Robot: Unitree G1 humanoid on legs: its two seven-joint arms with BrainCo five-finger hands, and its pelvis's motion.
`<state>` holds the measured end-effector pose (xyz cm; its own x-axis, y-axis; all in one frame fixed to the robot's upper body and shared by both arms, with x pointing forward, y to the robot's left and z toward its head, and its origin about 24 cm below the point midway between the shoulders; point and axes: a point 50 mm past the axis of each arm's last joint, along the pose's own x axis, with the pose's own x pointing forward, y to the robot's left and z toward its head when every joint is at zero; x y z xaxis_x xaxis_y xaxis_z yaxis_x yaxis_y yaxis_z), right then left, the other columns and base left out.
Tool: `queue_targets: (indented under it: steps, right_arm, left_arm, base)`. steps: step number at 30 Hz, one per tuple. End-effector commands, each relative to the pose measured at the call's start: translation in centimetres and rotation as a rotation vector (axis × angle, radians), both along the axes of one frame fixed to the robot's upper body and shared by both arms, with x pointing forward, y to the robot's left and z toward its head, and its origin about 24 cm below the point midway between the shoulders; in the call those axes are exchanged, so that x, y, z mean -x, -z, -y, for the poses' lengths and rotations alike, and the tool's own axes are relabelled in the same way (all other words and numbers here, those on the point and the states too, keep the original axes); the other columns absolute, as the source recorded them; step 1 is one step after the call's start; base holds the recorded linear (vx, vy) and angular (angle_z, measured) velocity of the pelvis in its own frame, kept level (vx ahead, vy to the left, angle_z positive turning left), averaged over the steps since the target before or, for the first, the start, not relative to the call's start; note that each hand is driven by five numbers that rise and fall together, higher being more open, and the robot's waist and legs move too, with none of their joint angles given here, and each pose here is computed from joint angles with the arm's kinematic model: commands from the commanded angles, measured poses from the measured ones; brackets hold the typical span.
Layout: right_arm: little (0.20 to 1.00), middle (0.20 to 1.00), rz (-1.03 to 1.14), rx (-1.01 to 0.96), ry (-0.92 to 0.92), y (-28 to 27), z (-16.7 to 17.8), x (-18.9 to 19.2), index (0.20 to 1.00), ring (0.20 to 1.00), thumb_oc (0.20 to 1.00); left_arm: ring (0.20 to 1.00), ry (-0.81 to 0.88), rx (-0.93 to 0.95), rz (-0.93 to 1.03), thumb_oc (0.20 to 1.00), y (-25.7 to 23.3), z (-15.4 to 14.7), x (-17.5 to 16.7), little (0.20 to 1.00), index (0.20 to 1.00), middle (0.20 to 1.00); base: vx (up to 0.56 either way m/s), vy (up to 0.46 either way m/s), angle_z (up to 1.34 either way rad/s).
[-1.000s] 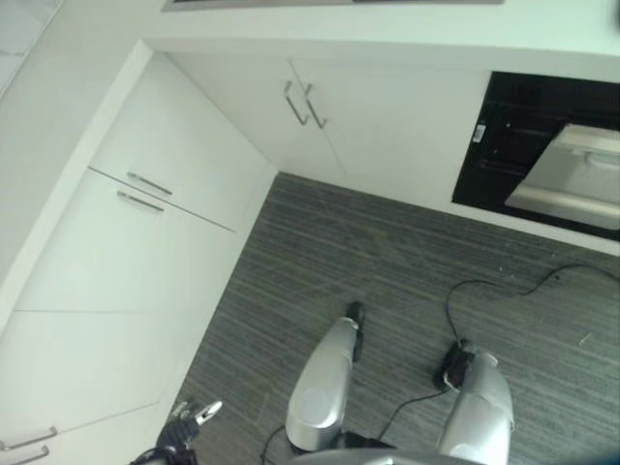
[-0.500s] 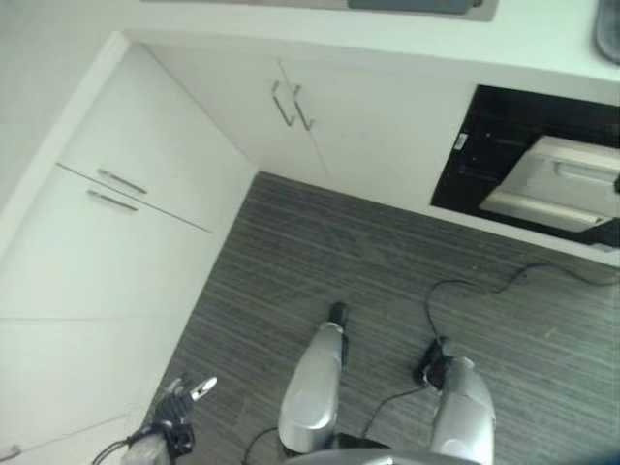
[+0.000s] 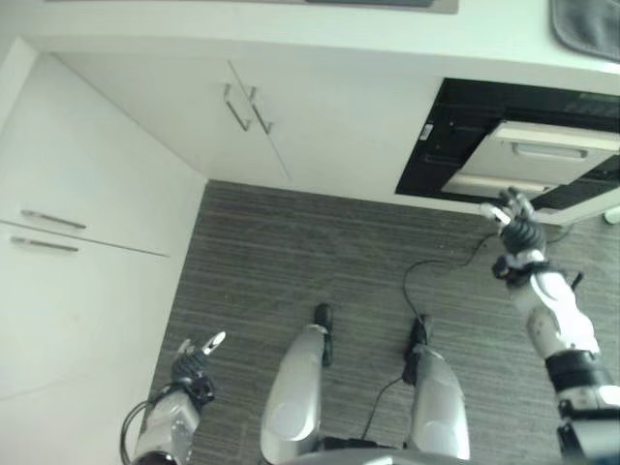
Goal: Place the dishes in the dishwasher.
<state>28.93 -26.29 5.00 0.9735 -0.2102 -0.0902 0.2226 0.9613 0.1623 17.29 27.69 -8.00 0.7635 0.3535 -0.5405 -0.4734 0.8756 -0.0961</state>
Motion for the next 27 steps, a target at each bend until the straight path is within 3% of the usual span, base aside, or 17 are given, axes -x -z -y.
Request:
queue_targets:
  steps: [1,7,8,9,10,15,16,18,27]
  right_arm:
    - [1.0,1.0,0.108,0.103,0.018,-3.3,2.1,-1.2,1.0,1.0,1.0]
    - [1.0,1.0,-0.2,-0.019,-0.021,5.6,2.1,2.7,1.0,1.0,1.0]
    - [1.0,1.0,-0.389,0.0,-0.109,10.2,-0.1,5.4,1.0,1.0,1.0]
    - [1.0,1.0,-0.568,-0.037,-0.114,14.7,-1.3,9.2,1.0,1.0,1.0]
    - [1.0,1.0,-0.645,-0.068,-0.151,16.1,-1.8,10.5,1.0,1.0,1.0]
    - [1.0,1.0,-0.884,-0.054,-0.196,18.7,-1.7,14.3,1.0,1.0,1.0]
    - [1.0,1.0,-0.978,-0.147,-0.114,19.5,-1.2,16.4,1.0,1.0,1.0]
    - [1.0,1.0,-1.062,-0.188,-0.125,20.4,-1.8,18.4,1.0,1.0,1.0]
    - [1.0,1.0,-1.174,-0.194,-0.144,21.2,-2.5,20.4,1.0,1.0,1.0]
  left_arm:
    - [1.0,0.004,-0.105,0.021,1.0,-0.6,-1.6,2.0,1.0,1.0,1.0]
    - [1.0,0.185,-0.185,0.033,1.0,-1.0,-1.0,0.4,1.0,1.0,1.0]
    - [1.0,0.269,-0.202,-0.024,1.0,-0.2,-0.3,-0.3,1.0,1.0,1.0]
    - [1.0,0.318,-0.104,-0.118,1.0,1.6,0.9,-0.9,1.0,1.0,1.0]
    - [1.0,0.319,-0.067,-0.167,1.0,2.8,1.5,-0.1,1.0,1.0,1.0]
    - [1.0,0.345,0.009,-0.287,1.0,5.0,2.9,2.4,1.0,1.0,1.0]
    - [1.0,0.341,0.062,-0.357,1.0,6.0,3.5,3.4,1.0,1.0,1.0]
    - [1.0,0.316,0.051,-0.486,1.0,7.1,3.7,5.4,1.0,1.0,1.0]
    - [1.0,0.25,0.11,-0.52,1.0,7.6,3.7,6.9,1.0,1.0,1.0]
  base:
    - [0.05,0.184,0.01]
    - [0.14,0.194,-0.03]
    - [0.58,0.069,-0.31]
    - [0.59,-0.187,-0.03]
    - [0.45,-0.401,1.1]
    - [0.05,-0.255,0.68]
    - [-0.02,0.015,1.23]
    - [0.12,0.16,0.44]
    - [0.1,0.061,-0.12]
